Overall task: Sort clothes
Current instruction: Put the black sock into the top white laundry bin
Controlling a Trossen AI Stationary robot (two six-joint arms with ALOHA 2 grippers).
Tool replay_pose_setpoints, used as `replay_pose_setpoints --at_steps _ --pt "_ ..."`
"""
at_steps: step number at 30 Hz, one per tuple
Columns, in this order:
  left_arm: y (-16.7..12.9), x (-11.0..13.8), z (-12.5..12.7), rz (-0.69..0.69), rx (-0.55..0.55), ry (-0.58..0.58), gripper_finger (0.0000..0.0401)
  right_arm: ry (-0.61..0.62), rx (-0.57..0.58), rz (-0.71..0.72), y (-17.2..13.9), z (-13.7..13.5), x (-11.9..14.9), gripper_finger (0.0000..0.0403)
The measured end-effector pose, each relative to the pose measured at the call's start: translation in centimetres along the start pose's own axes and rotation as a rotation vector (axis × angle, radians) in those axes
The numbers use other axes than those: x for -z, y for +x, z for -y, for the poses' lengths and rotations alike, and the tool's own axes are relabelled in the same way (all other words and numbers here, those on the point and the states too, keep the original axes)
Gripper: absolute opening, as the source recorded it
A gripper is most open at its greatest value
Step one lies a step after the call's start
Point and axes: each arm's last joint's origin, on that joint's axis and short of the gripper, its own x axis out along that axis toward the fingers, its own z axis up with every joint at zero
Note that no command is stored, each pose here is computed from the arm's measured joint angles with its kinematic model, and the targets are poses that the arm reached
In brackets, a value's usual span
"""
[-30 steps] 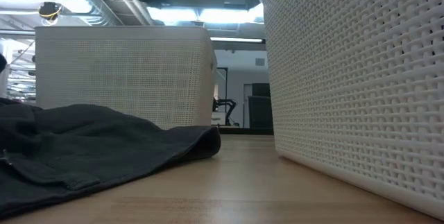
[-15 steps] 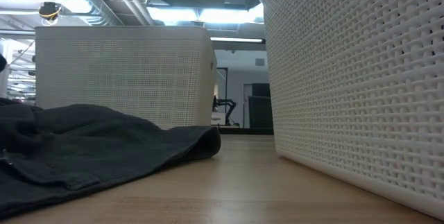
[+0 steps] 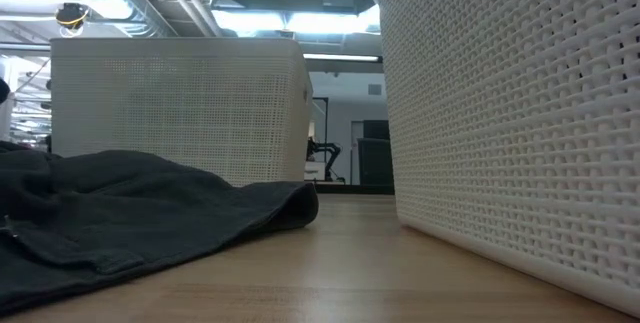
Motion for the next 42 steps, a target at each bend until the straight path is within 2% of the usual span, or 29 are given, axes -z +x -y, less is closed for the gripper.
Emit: replay_pose_setpoints --at_steps 7,17,24,34,38,42 --pt "0.6 2.4 2.7 -0.118 0.025 -0.035 0.0203 0.0 0.0 0.0 0.0 0.0 0.0 0.0233" --pt "1.0 4.7 5.7 -0.208 0.071 -0.184 0.0203 0.0 0.0 0.001 0.0 0.0 0.0 0.0233" --pt "2.9 6.0 7.5 -0.262 0.066 -0.218 0.0203 0.0 0.011 -0.002 0.0 0.0 0.0 0.0233" --pt "6.8 8.1 8.7 -0.424 0.021 -0.208 0.0203 -0.011 0.022 -0.011 0.0 0.0 0.1 0.0233" --pt "7.3 8.4 8.8 -0.448 0.017 -0.206 0.0201 -0.038 0.023 -0.01 0.0 0.1 0.0 0.0233" --pt "7.3 8.4 8.7 -0.449 0.017 -0.206 0.0177 -0.053 0.025 -0.005 0.0 0.1 0.0 0.0233"
